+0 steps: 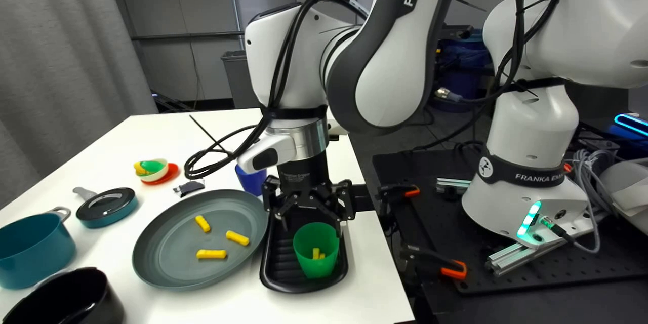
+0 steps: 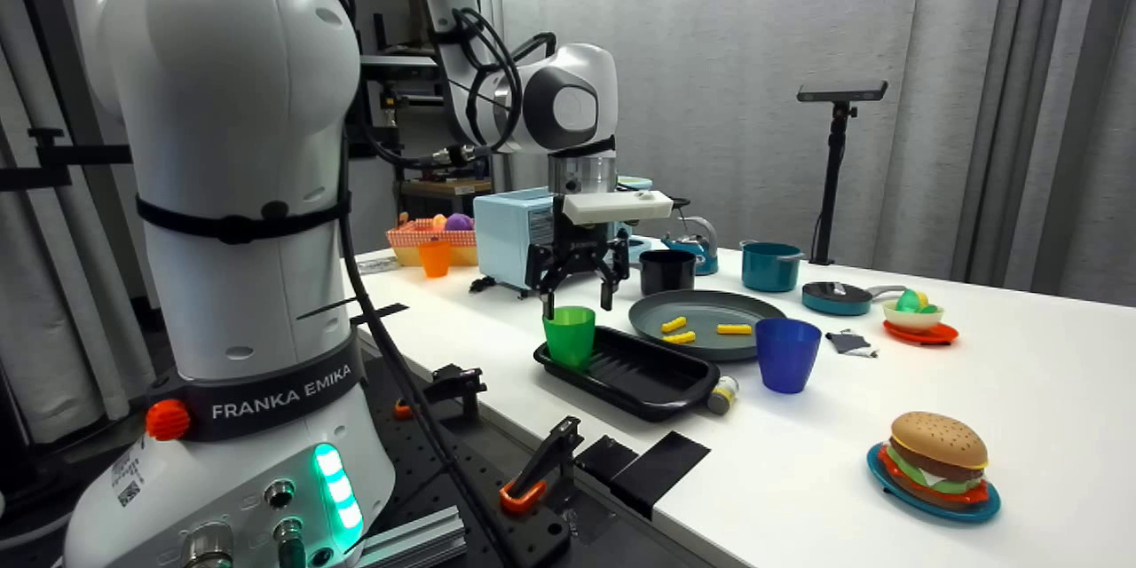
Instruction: Pour the contents of the green cup onto the plate, then put it in the blue cup
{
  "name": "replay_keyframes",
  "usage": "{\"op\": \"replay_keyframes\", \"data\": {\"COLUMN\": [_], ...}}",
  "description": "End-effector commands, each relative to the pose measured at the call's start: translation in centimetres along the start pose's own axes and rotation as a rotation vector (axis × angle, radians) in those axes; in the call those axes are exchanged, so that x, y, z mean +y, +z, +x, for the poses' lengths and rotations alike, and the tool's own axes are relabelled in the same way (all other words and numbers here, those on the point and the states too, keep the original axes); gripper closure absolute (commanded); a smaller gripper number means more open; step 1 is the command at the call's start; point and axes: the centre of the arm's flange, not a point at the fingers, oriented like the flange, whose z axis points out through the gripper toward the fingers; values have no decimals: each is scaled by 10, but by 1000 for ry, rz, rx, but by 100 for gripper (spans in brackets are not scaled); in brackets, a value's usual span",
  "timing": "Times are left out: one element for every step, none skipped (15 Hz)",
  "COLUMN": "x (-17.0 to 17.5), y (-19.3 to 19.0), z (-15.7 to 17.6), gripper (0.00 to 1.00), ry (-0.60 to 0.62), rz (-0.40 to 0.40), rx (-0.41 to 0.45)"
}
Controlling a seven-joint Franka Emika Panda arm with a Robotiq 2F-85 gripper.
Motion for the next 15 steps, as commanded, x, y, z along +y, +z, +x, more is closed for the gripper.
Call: {"op": "replay_keyframes", "data": {"x": [-12, -13, -13, -13, -13, -14, -14, -14, -14, -15, -15, -16, -17, -18, -19], "y": [0, 0, -1, -1, -1, -1, 0, 1, 2, 2, 3, 4, 5, 7, 8], "z": [1, 2, 3, 4, 4, 4, 4, 4, 4, 3, 3, 3, 3, 3, 3], "gripper": [0, 0, 0, 0, 0, 0, 0, 0, 0, 0, 0, 0, 0, 0, 0], "ry": [16, 17, 21, 27, 33, 38, 42, 46, 50, 52, 54, 54, 57, 59, 61], "rz": [-1, 1, 5, 8, 9, 10, 11, 12, 13, 17, 18, 20, 25, 28, 33], "rx": [19, 19, 21, 24, 27, 29, 30, 31, 30, 29, 28, 27, 26, 25, 24]}}
